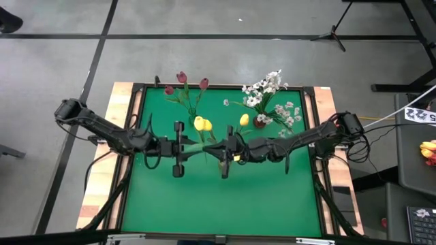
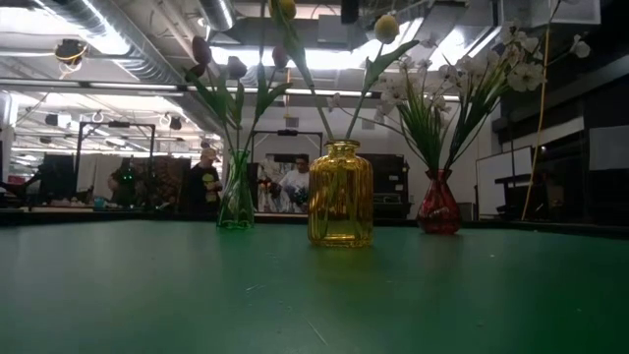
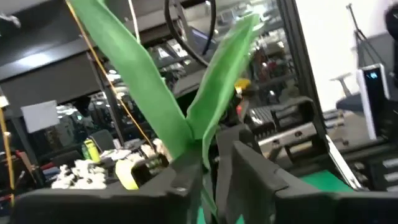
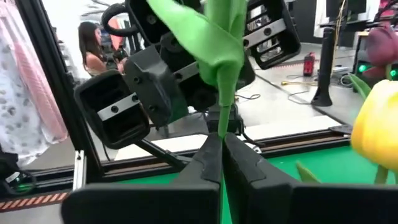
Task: Sort flowers into vase by color
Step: Put the yellow flower into the yellow vase
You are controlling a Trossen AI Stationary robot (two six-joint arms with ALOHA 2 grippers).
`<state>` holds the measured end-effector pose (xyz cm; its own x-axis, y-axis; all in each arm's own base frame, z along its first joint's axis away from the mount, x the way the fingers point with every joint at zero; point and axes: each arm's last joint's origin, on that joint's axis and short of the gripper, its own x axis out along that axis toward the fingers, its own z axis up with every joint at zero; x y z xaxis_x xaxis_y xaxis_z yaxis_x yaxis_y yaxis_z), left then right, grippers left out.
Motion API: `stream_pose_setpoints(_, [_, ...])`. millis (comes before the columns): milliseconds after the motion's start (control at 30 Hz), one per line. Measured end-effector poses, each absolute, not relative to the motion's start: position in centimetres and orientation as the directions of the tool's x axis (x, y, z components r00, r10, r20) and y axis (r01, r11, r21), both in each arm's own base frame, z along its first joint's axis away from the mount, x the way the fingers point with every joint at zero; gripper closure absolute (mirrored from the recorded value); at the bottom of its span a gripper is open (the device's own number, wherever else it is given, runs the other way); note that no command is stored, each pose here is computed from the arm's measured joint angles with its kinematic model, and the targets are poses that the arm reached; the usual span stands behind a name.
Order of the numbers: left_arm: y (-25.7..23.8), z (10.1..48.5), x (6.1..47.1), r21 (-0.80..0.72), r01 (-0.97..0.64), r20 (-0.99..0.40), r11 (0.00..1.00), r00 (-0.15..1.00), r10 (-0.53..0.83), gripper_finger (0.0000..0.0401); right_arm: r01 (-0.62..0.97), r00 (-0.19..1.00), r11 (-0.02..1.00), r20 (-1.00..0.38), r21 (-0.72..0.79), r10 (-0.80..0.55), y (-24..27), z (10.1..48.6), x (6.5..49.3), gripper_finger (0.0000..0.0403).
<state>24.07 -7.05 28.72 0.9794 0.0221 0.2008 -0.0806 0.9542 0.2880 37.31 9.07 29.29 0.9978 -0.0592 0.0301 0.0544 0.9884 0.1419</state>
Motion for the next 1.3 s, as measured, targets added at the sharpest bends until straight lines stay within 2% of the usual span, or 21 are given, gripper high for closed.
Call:
stream_pose_setpoints(233, [-7.8,28.5,23.8,0.321,-0.048,0.169,0.946,0.986,-0.007,0.0245,0.108,0.993,0.988,0.042,0.11,-0.114,10.4,29.6,36.7,0.0402])
stream_pose_setpoints(433, [-8.0,28.3,23.7,0.334,-0.1,0.142,0.937,0.988,0.055,0.0208,0.16,0.98,0.986,0.112,0.053,-0.165,11.8,32.0,34.8,0.0402])
stream_pose_setpoints(733, [-8.0,27.8,23.5,0.336,-0.198,0.091,0.921,0.98,0.178,0.0201,0.181,0.98,0.98,0.094,-0.084,-0.173,15.8,32.4,32.5,0.0403])
stream_pose_setpoints(867, [-8.2,27.8,23.4,0.334,-0.207,0.088,0.92,0.978,0.188,0.0201,0.156,0.987,0.978,0.065,-0.136,-0.149,16.8,31.2,32.3,0.0403])
stream_pose_setpoints(1000, [-8.6,27.6,23.3,0.342,-0.19,0.074,0.92,0.982,0.176,0.0201,0.209,0.978,0.967,0.043,-0.144,-0.205,16.4,29.0,31.8,0.0403])
stream_pose_setpoints(1300, [-8.8,26.9,23.3,0.367,-0.157,0.006,0.917,0.986,0.166,0.0201,0.313,0.937,0.947,0.186,-0.069,-0.297,13.6,24.4,29.0,0.0403])
